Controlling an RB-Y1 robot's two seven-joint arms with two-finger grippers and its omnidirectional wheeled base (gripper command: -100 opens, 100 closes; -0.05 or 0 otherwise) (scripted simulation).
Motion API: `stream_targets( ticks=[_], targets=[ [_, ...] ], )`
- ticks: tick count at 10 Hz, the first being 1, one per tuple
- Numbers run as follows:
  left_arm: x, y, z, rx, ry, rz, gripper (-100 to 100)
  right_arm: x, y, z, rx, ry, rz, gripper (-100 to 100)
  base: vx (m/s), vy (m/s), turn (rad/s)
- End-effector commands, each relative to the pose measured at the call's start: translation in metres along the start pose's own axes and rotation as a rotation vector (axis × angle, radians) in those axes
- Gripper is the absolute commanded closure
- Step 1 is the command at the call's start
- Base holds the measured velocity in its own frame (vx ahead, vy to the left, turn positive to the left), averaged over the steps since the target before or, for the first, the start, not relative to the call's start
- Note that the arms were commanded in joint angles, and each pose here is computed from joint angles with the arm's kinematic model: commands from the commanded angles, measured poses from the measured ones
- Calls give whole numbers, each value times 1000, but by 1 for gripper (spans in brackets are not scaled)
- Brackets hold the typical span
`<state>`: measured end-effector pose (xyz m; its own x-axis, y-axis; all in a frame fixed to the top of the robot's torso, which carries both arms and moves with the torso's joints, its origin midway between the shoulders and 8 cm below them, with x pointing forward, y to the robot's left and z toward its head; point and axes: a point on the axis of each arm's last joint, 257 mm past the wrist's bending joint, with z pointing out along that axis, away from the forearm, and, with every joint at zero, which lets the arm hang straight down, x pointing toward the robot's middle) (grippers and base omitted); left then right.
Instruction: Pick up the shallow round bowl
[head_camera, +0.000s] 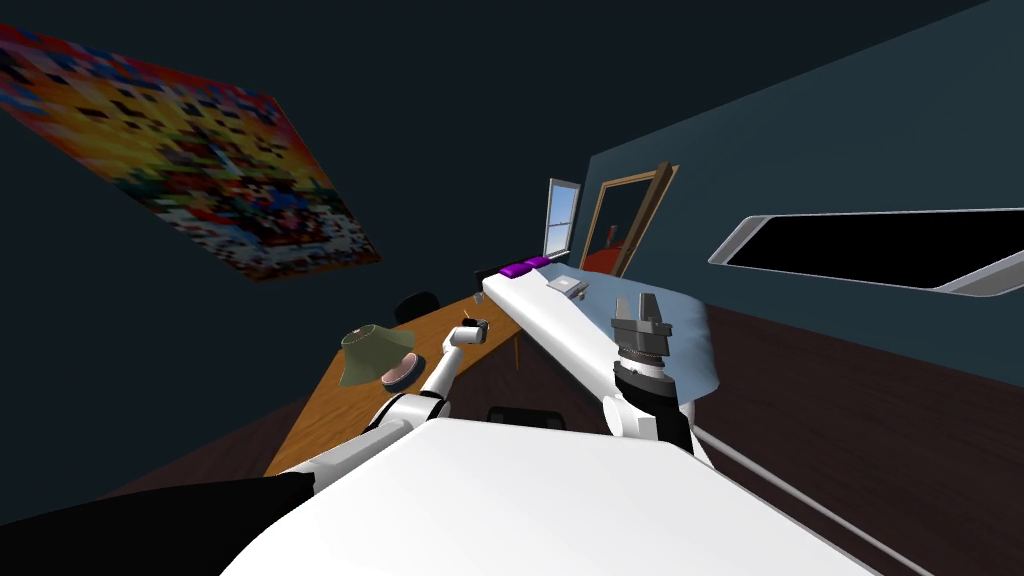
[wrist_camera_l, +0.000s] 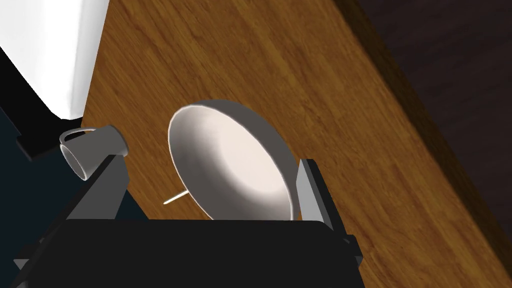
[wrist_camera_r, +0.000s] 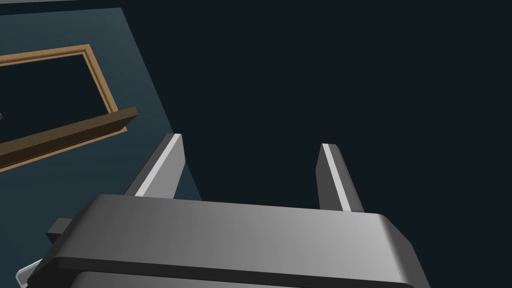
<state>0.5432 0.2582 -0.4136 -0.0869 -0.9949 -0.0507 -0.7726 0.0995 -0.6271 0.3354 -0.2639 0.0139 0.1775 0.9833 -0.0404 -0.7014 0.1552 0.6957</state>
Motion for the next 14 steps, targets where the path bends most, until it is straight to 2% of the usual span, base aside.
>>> stream_targets(
  ticks=[1,4,6,7,12,13,14],
  targets=[
    [-5,17,5,-62,1,-32,-100,0,0,0,0,0,0,0,54,30,-5],
    [-9,33,9,-109,1,-53,-100,0,0,0,0,0,0,0,40,25,0],
    [-16,59,13,-182,-3,-91,-100,0,0,0,0,0,0,0,52,37,4],
    [-16,59,13,-182,-3,-91,-100,0,0,0,0,0,0,0,57,38,2],
    [-33,122,16,-320,-24,-149,-100,0,0,0,0,0,0,0,89,74,10],
    [-32,114,15,-305,-21,-144,-100,0,0,0,0,0,0,0,43,44,-2],
    [-32,115,15,-308,-22,-146,0,0,0,0,0,0,0,0,8,9,0]
  ],
)
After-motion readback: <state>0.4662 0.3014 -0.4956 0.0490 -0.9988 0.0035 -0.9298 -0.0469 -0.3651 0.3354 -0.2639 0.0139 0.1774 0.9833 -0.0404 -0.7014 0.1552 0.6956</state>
